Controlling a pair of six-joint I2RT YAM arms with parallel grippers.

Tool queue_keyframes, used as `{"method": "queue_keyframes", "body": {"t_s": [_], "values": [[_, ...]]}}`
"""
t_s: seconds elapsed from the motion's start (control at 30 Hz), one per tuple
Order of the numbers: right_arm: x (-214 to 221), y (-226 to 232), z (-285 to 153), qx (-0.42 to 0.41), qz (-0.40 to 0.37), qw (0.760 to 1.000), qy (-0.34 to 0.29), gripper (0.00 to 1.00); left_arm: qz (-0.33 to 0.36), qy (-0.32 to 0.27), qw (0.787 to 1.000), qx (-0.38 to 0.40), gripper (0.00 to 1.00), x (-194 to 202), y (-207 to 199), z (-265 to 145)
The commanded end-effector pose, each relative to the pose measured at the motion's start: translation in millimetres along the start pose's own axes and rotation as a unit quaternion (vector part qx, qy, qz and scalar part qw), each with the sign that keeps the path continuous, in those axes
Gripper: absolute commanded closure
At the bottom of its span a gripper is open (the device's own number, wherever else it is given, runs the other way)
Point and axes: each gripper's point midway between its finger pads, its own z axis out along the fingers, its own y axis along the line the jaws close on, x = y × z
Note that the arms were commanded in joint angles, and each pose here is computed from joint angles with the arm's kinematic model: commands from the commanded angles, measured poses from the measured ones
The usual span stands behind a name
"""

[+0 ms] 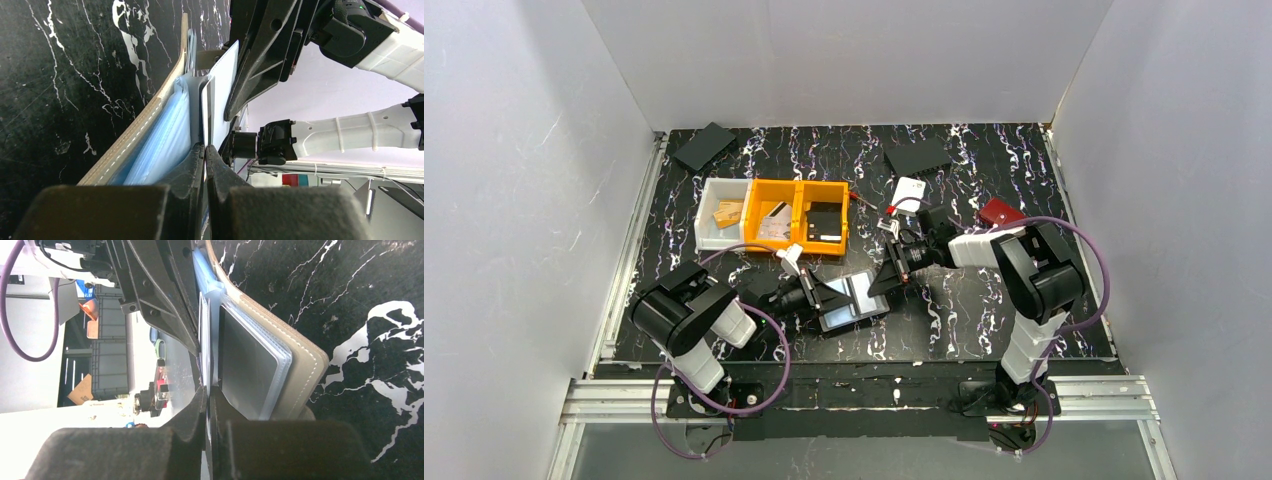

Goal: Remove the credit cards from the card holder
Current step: Remove the credit card from the card holder.

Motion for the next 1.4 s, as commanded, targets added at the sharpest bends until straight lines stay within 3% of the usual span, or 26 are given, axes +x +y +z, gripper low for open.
{"method": "queue_keyframes", "body": {"t_s": [0.0,0.23,0.57,0.73,1.0,1.23,1.37], "values": [[-8,-3,-2,0.005,-0.018,1.0,0.0,0.95,0.006,0.002,1.0,0.0,1.0,1,4,-8],[-6,-29,-8,0.065,-0.008,0.998,-0.003,0.99,-0.018,0.003,0.999,-0.027,1.0,5,22,-17],[-3,-61,-17,0.144,-0.014,0.989,0.013,0.95,-0.024,0.0,0.999,-0.037,1.0,8,27,-26],[-8,-52,-24,0.156,-0.053,0.986,0.02,0.71,-0.009,0.003,0.999,-0.035,1.0,8,19,-30],[-26,-13,-47,0.157,-0.185,0.97,0.026,0.32,0.06,0.022,0.997,-0.036,1.0,6,-8,-42],[-3,51,-47,0.008,-0.311,0.95,0.036,0.13,0.134,0.048,0.99,0.007,1.0,4,-49,-45],[8,76,-46,-0.059,-0.334,0.941,0.022,0.07,0.15,0.053,0.987,0.015,1.0,0,-59,-40]]}}
